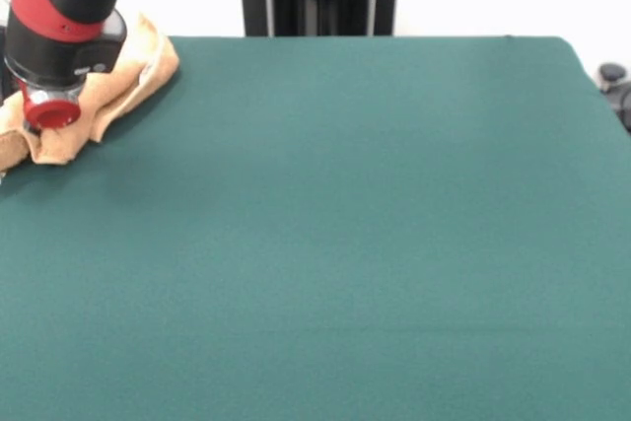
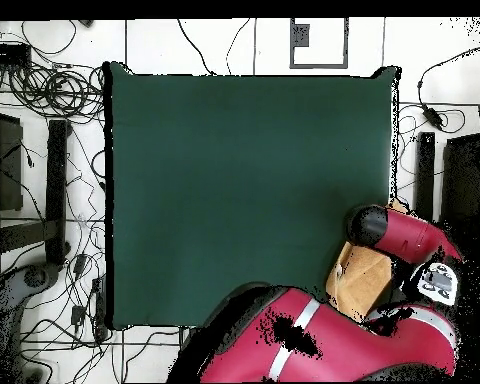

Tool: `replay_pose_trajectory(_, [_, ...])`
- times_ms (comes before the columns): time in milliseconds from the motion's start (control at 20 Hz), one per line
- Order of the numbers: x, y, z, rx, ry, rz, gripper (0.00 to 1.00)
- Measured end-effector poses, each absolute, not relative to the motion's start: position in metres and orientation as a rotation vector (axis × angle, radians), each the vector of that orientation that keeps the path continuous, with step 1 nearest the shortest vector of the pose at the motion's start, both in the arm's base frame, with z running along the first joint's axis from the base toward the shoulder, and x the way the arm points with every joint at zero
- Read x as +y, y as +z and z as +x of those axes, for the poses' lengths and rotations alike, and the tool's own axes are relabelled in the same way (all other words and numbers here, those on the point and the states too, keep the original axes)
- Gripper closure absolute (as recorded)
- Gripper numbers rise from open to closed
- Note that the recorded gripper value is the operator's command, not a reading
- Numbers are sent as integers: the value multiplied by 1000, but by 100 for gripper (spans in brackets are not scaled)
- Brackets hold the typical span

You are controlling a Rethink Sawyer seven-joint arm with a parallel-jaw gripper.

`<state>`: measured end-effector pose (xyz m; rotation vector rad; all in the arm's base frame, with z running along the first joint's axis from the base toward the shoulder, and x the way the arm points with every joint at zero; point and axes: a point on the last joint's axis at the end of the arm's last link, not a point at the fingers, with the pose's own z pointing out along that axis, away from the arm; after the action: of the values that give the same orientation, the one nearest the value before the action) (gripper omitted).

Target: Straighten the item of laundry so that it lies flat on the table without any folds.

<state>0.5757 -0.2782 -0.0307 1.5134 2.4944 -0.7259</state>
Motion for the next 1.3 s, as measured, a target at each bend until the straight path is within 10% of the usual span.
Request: replay_pose_trajectory(1300, [-281, -27, 580, 2496, -753, 1507, 100])
